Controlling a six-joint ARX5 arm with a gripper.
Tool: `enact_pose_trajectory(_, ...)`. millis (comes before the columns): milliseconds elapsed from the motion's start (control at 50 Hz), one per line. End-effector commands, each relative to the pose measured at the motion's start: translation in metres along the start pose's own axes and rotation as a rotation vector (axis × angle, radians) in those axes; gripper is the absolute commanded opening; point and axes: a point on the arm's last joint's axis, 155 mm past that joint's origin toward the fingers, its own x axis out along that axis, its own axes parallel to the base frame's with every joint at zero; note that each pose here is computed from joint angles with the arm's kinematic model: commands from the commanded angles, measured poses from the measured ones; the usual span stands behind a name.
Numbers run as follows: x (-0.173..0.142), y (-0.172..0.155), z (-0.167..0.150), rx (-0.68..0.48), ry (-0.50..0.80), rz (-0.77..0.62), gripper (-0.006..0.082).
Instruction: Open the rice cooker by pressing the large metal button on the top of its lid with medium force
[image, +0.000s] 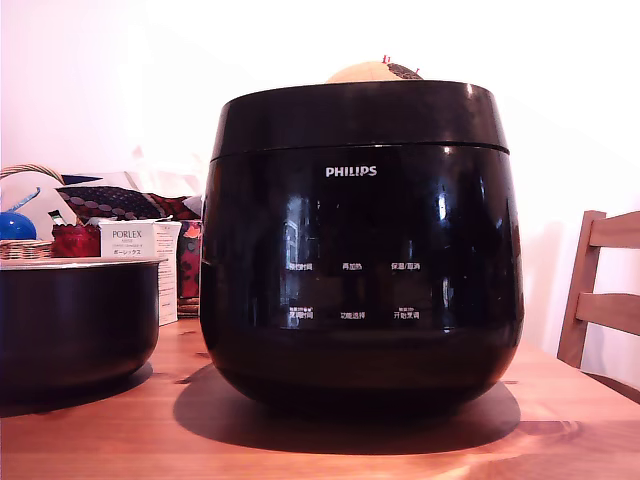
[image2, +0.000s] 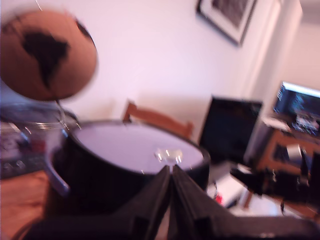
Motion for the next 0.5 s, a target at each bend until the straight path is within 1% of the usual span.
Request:
enact_pose_trajectory(0, 0.010, -0.002, 0.008, 0.045, -0.006, -0.016, -0.0021)
enact_pose_trajectory(40, 0.017, -0.002, 0.009, 0.055, 0.000, -0.020, -0.0021)
enact_pose_trajectory(160, 0.039, 0.002, 0.008, 0.039, 0.027, -0.030, -0.0021)
enact_pose_trajectory(220, 0.050, 0.002, 0.007, 0.064, 0.044, -0.042, -0.0021)
enact_pose_trajectory(260, 0.057, 0.003, 0.006, 0.059, 0.059, -0.050, -0.0021)
enact_pose_trajectory(280, 0.060, 0.002, 0.007, 0.082, 0.062, -0.055, -0.0021)
enact_pose_trajectory(480, 0.094, 0.000, 0.005, 0.147, 0.108, -0.090, -0.0021)
